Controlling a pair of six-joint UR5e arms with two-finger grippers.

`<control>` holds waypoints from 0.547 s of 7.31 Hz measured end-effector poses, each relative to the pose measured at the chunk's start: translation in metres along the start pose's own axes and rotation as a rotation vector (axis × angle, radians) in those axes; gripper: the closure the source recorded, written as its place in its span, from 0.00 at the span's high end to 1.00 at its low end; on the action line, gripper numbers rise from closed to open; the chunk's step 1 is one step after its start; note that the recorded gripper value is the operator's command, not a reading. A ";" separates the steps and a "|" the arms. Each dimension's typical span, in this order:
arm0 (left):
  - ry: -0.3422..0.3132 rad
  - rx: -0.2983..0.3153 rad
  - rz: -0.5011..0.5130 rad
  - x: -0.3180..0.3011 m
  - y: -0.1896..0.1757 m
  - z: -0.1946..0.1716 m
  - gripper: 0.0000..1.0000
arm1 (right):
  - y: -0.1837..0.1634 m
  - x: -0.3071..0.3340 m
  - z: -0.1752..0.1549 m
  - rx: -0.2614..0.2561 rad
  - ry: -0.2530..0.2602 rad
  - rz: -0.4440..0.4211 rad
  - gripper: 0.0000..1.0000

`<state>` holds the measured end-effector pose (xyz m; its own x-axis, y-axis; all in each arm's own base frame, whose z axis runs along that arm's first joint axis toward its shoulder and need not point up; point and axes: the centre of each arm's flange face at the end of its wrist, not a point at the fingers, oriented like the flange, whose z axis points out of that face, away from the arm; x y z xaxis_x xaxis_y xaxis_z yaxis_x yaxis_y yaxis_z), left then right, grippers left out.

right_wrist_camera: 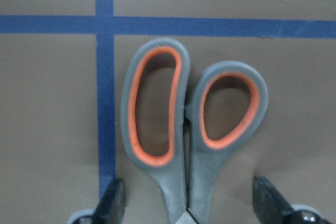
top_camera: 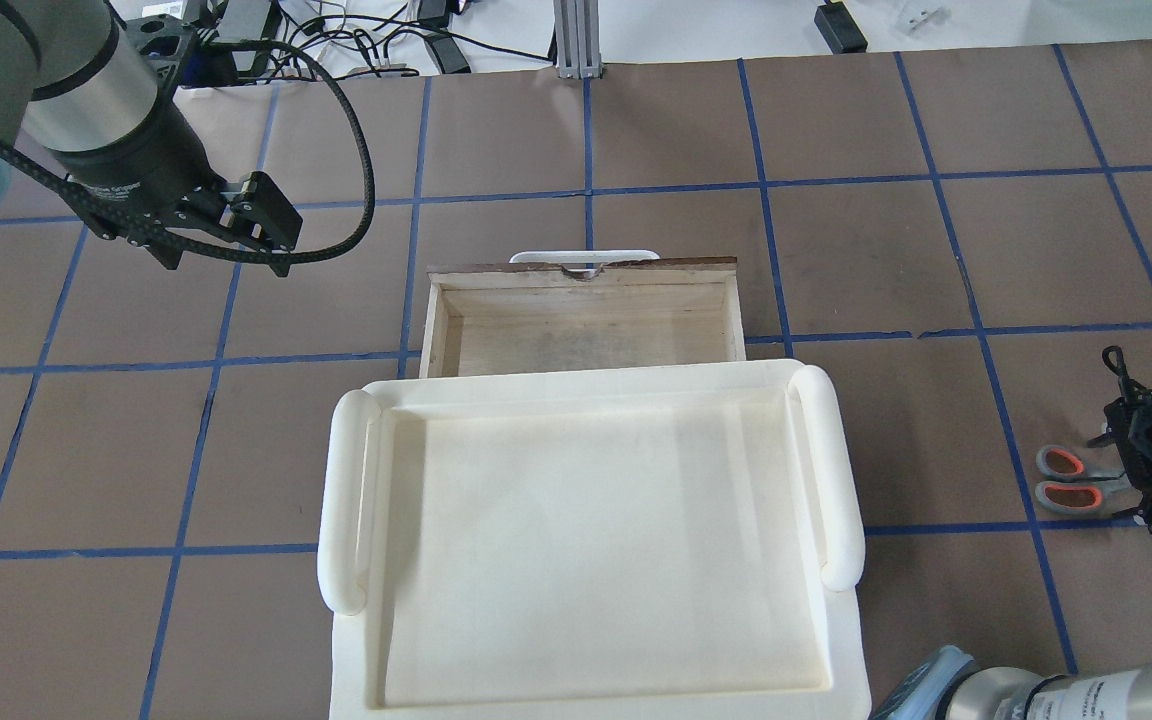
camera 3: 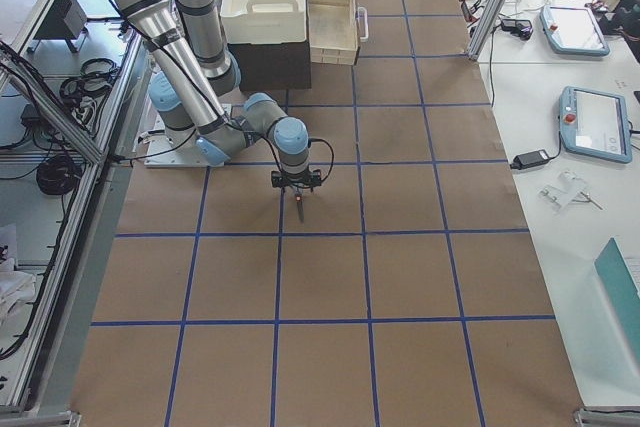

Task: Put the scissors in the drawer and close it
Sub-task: 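Lower the right gripper over the scissors handles and close on them, then lift the scissors with the right gripper and carry them over the drawer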

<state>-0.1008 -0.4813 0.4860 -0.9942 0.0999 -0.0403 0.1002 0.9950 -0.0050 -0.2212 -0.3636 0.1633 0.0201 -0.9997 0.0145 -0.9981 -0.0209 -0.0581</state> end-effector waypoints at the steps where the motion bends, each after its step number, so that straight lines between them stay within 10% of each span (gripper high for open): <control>1: 0.000 0.000 0.000 0.000 0.000 0.000 1.00 | 0.000 0.001 0.000 -0.001 -0.001 -0.001 0.81; 4: 0.000 -0.001 -0.001 0.000 0.000 0.001 1.00 | 0.001 0.001 -0.001 -0.005 -0.001 -0.001 0.63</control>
<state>-0.1008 -0.4817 0.4854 -0.9943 0.0989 -0.0399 0.0991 0.9951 -0.0038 -0.2219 -0.3644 0.1644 0.0216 -0.9997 0.0136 -0.9983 -0.0223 -0.0533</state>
